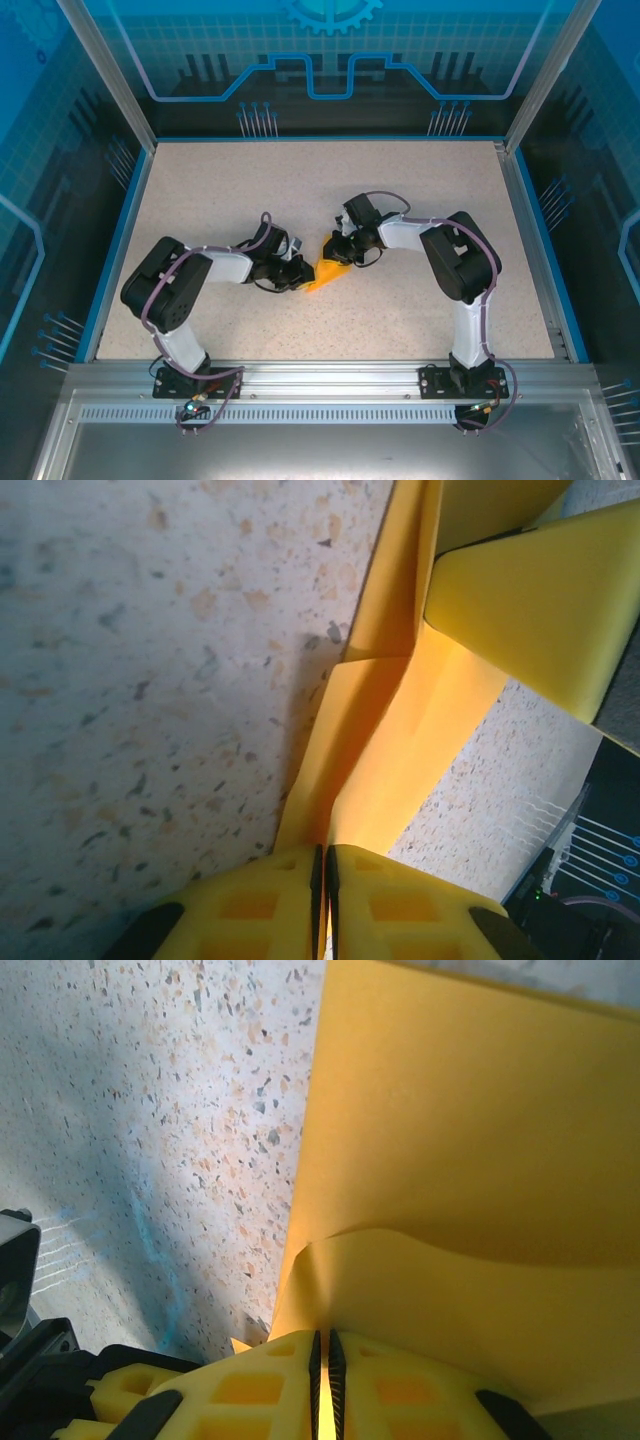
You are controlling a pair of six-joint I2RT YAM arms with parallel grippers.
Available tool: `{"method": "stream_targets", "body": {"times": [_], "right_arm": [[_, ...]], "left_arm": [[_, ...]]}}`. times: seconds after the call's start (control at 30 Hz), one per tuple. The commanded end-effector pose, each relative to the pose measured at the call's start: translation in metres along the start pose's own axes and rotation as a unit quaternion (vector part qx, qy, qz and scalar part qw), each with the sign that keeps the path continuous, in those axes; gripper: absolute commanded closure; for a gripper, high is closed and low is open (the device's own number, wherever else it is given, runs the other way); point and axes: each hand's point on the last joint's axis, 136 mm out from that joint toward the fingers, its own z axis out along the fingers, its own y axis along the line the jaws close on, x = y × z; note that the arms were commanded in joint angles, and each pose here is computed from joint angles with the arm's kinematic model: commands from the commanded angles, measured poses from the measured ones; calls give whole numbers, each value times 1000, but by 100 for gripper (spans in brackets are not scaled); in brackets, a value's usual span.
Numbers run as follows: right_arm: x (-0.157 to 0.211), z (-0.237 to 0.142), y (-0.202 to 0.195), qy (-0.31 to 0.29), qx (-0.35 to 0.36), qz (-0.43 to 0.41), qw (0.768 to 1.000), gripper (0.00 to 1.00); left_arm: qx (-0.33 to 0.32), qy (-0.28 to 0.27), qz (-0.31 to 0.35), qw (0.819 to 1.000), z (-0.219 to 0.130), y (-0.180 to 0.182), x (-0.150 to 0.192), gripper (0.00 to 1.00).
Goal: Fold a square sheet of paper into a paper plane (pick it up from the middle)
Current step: Fourth fold the wing at the center of the table.
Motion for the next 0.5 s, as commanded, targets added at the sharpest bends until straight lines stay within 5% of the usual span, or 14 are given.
{"method": "stream_targets", "body": {"times": [0.0,0.47], "right_arm": [[9,11,-18,17,28,11,999,86],[11,12,-19,22,30,13,999,86]], "left_arm": [[-40,7,-11,999,-8,22,9,85],[-55,20,-5,998,-7,27,13,99]]}}
